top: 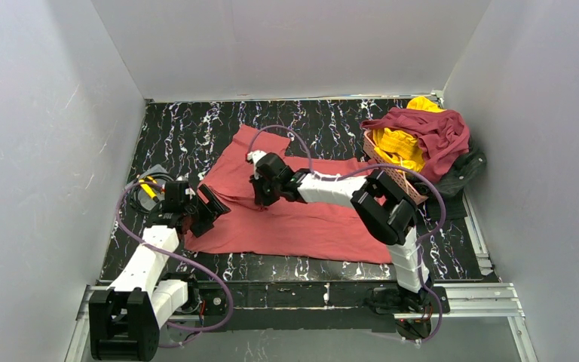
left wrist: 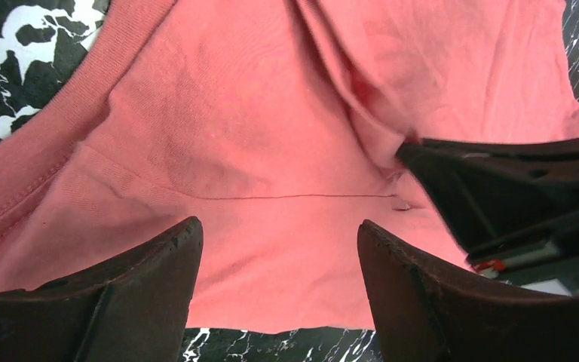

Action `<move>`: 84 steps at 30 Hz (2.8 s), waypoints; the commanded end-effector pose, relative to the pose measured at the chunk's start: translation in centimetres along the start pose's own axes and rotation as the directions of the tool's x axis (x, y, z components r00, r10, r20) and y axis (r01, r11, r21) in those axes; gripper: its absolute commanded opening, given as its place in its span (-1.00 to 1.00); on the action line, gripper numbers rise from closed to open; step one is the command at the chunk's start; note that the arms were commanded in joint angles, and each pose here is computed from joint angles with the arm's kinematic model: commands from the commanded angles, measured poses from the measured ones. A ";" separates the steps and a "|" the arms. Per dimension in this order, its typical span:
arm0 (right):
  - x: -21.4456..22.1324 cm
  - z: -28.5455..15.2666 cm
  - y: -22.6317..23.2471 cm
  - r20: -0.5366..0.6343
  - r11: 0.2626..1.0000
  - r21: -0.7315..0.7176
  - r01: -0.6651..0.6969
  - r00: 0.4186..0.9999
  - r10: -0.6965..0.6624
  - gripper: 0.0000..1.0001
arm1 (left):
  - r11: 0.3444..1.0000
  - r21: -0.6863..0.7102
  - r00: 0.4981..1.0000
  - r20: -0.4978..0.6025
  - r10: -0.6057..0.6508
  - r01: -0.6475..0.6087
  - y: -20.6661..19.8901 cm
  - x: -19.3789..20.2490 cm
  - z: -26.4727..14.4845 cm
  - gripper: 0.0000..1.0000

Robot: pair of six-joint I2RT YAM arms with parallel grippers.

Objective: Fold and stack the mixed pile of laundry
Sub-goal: Fold the T-shirt at the center of the board.

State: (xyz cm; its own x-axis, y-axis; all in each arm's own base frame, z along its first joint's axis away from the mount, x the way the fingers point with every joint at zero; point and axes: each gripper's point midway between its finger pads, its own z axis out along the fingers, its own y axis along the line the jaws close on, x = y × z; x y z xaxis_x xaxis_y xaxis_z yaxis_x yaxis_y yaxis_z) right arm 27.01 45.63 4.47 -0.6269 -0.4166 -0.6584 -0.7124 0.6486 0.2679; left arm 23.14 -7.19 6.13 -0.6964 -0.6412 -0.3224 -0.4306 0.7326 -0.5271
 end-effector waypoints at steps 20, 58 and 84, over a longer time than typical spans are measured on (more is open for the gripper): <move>-7.6 -4.1 -7.3 0.245 0.954 0.072 -0.291 0.932 0.266 0.00 | 0.998 0.052 0.999 -0.030 0.045 -0.044 -2.3 -1.0 -0.6 0.45; 15.8 -15.8 -8.0 0.111 0.860 0.154 -0.487 0.873 0.475 0.77 | 0.988 -0.152 0.993 -0.114 0.012 -0.029 5.3 6.0 3.0 0.45; 3.3 -25.3 -23.1 0.292 0.662 0.631 -0.404 0.915 0.279 0.63 | 0.832 0.051 0.818 0.224 0.530 -0.553 -12.5 -10.4 -6.6 0.55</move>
State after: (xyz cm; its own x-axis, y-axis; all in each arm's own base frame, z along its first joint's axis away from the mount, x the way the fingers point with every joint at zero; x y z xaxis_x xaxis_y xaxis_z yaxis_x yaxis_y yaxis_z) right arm 30.96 16.78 16.70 -0.6301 0.0592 -0.7743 -0.0623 0.9900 0.1264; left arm 31.45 -9.01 20.98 -0.6977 -0.3044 -0.6486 -0.0334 0.9181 -0.3949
